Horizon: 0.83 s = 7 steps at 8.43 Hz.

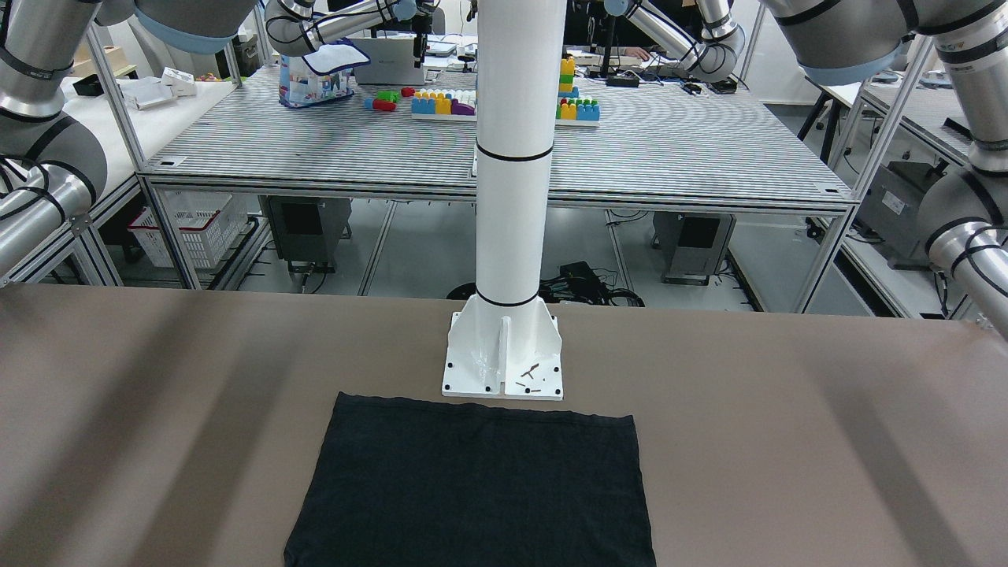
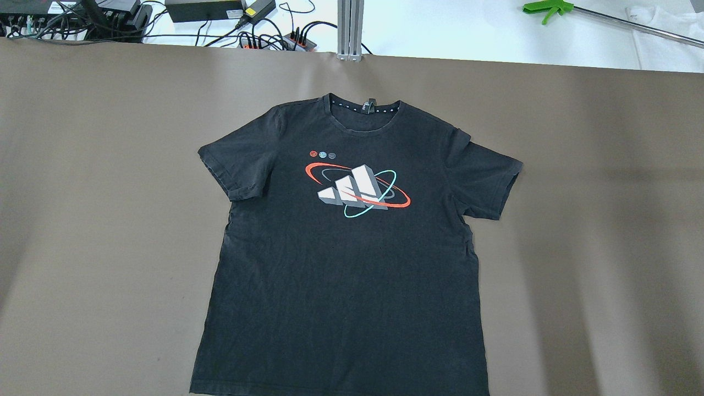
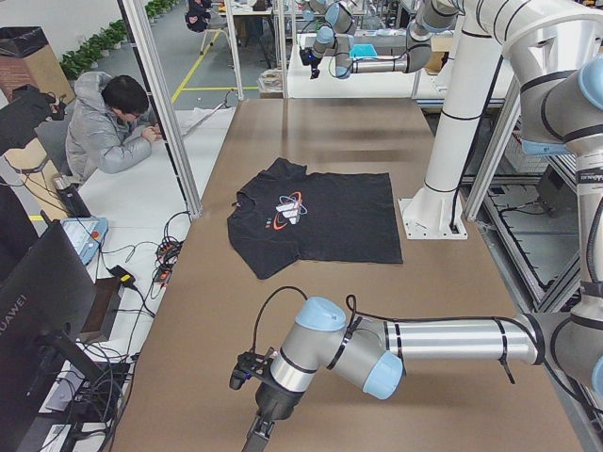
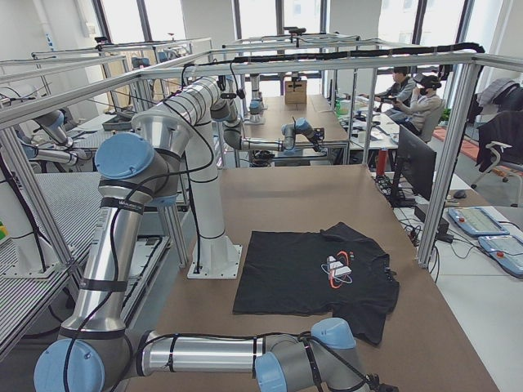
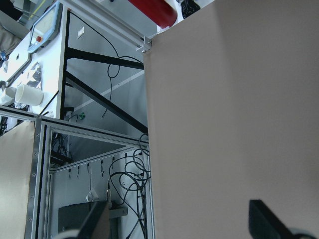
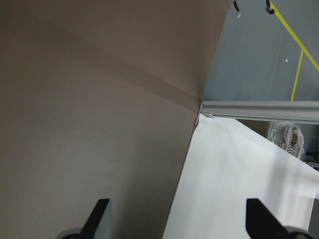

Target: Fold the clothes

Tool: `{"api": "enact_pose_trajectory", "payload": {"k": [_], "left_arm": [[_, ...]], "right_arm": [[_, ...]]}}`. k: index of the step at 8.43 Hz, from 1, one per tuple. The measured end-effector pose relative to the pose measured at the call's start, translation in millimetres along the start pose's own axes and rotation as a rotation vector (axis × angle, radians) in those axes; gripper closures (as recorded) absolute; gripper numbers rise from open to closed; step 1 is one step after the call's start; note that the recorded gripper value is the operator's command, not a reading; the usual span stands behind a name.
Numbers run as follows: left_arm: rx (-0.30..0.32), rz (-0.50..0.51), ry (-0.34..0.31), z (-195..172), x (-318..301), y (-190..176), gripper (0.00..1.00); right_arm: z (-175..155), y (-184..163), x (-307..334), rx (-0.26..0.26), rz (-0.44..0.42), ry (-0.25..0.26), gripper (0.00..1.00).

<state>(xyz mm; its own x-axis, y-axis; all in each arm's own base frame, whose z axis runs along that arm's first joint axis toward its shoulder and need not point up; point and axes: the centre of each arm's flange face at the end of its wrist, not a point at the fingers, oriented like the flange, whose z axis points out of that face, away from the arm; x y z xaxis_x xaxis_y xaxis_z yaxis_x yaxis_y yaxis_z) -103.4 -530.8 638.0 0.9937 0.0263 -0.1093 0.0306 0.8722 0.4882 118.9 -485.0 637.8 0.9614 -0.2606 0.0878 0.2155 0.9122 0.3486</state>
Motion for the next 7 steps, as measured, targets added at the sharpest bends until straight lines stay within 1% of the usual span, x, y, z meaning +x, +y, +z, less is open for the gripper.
{"api": "enact_pose_trajectory", "payload": {"k": [1,4,5,7], "left_arm": [[0.002,0.002,0.009,-0.8,1.5,-1.1,0.00],[0.032,0.007,0.059,-6.2,7.6,-6.7,0.00],[0.047,0.010,0.081,-8.1,10.6,-9.4,0.00],[0.073,0.026,0.152,-10.9,26.8,-18.1,0.00]], "right_arm": [[-3.1,-1.8,-0.6,0.007,-0.002,-0.002,0.05],[-12.9,-10.9,-5.4,0.034,-0.003,-0.047,0.05],[-13.6,-12.2,-6.0,0.037,-0.003,-0.053,0.05],[-13.7,-14.3,-8.5,0.041,0.005,-0.068,0.05]]}}
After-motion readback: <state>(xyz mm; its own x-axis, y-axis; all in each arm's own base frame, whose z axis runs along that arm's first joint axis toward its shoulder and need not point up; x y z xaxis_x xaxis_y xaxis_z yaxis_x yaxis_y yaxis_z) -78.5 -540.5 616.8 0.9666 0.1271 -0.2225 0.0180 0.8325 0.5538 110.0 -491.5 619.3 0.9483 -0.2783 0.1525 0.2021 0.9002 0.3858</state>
